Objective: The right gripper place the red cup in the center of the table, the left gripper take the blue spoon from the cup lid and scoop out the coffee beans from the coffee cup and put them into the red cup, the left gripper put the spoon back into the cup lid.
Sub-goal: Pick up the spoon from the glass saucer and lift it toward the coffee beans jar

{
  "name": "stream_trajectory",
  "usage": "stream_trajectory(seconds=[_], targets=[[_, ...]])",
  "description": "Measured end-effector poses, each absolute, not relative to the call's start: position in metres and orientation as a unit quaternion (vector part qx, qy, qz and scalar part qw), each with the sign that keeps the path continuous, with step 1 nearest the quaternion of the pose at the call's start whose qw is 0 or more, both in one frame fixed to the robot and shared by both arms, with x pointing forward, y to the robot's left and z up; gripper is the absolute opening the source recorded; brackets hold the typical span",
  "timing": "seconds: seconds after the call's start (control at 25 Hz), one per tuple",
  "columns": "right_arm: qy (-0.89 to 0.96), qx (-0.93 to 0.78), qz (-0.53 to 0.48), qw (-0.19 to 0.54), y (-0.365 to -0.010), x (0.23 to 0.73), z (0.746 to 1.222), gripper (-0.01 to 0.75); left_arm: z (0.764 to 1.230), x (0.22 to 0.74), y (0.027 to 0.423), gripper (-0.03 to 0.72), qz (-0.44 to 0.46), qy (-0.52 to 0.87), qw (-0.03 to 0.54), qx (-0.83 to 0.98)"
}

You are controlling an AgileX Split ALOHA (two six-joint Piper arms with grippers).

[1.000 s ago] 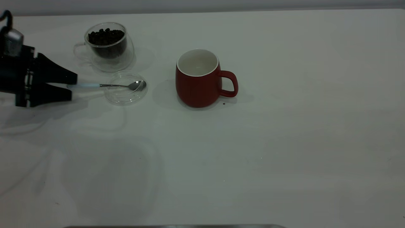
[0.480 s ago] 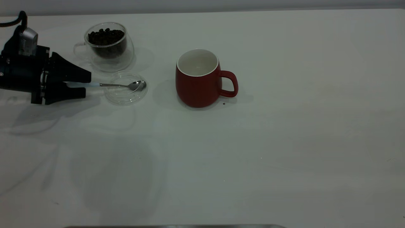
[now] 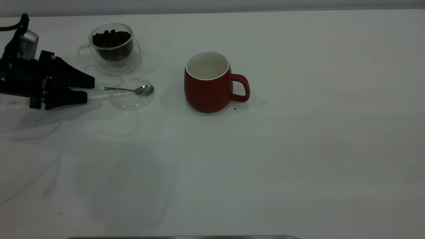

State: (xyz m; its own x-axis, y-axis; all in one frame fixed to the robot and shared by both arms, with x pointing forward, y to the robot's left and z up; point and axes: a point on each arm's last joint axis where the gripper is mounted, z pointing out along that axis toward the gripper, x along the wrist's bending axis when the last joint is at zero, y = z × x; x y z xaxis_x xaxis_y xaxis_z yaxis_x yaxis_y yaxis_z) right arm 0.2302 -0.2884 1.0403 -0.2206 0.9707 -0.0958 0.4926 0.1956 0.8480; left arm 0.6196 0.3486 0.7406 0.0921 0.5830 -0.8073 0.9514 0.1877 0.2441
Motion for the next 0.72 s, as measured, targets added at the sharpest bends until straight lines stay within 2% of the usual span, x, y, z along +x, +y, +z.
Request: stream_trajectory(seconds=[0.4,0.72], targets=[[0.696,0.526,0.355,0.337,-0.288,0.230,1.040,0.573,0.741,0.620,0.349,0.586,-0.196,0.614,0.441,0.625],[0.696,0.526,0.355,0.337,-0.288,0.230,1.040,0.573,0.752,0.630,0.349,0.586,-0.193,0.577,0.473,0.638]])
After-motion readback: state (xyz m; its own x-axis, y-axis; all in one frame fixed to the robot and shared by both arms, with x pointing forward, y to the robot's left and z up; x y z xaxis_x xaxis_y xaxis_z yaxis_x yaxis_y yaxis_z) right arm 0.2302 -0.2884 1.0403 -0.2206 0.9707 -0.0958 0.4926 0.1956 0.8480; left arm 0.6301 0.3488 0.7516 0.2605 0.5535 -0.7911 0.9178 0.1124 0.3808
